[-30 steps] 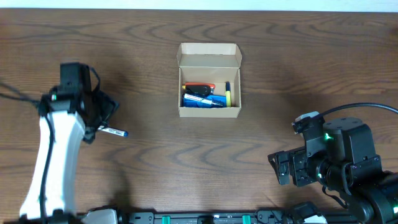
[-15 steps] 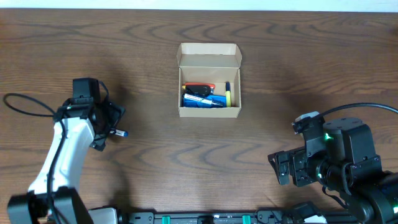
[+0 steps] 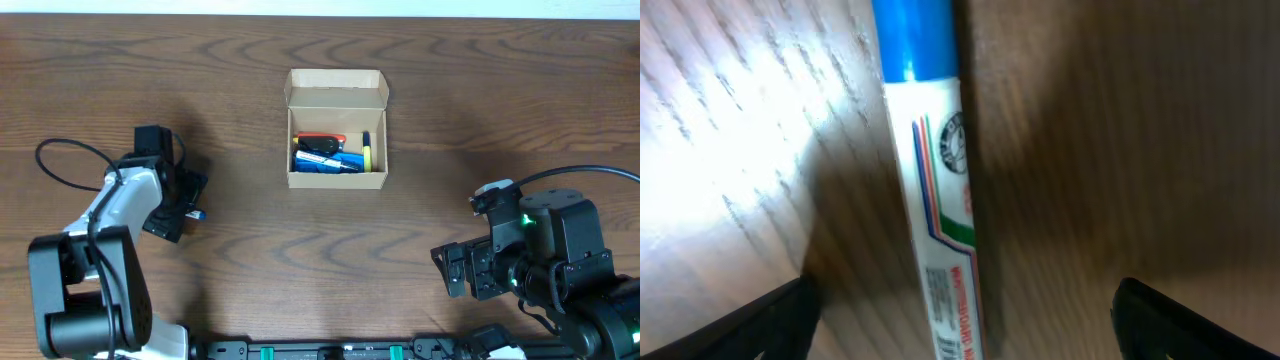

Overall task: Pack container
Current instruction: 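Carry the blue-capped marker into the box and release it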

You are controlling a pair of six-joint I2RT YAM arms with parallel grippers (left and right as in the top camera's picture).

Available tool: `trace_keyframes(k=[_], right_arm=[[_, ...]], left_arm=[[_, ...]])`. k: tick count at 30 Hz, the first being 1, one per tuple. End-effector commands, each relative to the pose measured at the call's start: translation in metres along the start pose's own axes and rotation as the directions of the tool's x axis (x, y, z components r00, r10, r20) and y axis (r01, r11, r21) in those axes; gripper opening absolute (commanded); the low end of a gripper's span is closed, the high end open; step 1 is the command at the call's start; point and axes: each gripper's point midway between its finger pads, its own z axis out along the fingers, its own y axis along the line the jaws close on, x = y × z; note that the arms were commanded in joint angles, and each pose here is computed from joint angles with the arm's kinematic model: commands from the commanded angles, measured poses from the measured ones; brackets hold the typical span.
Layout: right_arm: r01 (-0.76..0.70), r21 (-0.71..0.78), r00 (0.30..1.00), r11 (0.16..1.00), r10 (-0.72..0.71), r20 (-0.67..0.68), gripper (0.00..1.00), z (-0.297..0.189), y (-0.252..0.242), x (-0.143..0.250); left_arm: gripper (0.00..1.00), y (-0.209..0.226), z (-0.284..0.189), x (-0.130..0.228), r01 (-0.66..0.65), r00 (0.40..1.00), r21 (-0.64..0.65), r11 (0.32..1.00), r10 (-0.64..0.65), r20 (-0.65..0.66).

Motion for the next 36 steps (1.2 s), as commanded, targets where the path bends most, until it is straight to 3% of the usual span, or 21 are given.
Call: trace_keyframes(k=[1,4,9,14,16,23,27,30,34,36], right_arm=[[-0.015,0.000,1.000,1.000,0.015,-0.002,0.99,0.000,-0.001,0.000],[-0.015,0.000,1.000,1.000,0.015,-0.002,0.99,0.000,-0.001,0.000],[-0.015,0.001,1.000,1.000,0.015,-0.002,0.99,0.000,-0.001,0.000],[-0.015,0.000,1.000,1.000,0.015,-0.002,0.99,0.000,-0.001,0.000],[-0.015,0.000,1.000,1.000,0.015,-0.002,0.99,0.000,-0.001,0.000],[-0.015,0.000,1.000,1.000,0.015,-0.002,0.99,0.000,-0.001,0.000],[-0.015,0.000,1.000,1.000,0.015,-0.002,0.99,0.000,-0.001,0.000],[-0.015,0.000,1.000,1.000,0.015,-0.002,0.99,0.000,-0.001,0.000],[-0.015,0.000,1.000,1.000,0.015,-0.002,0.99,0.000,-0.001,0.000],[-0.014,0.000,1.000,1.000,0.014,-0.002,0.99,0.000,-0.001,0.000]], left_arm=[[0.94,0.009,0.016,0.004,0.039,0.999,-0.046,0.998,-0.040,-0.028],[0.84,0.010,0.022,0.007,0.049,0.998,-0.060,0.997,-0.052,-0.047],[0.37,0.011,0.030,0.012,0.053,0.995,-0.067,0.996,-0.058,-0.082],[0.21,0.012,0.031,0.012,0.054,0.994,-0.066,0.996,-0.060,-0.095],[0.08,0.011,0.030,0.012,0.039,0.994,-0.060,0.997,-0.045,-0.099],[0.06,-0.017,0.008,0.017,-0.025,0.987,0.053,0.998,0.033,-0.156],[0.06,-0.047,-0.028,0.014,-0.197,0.973,0.145,0.970,0.211,-0.093],[0.06,-0.075,-0.067,0.012,-0.362,0.931,0.201,0.910,0.363,0.036],[0.06,-0.117,-0.122,0.021,-0.612,0.790,0.250,0.750,0.563,0.245],[0.06,-0.143,-0.151,0.037,-0.765,0.643,0.252,0.593,0.676,0.360]])
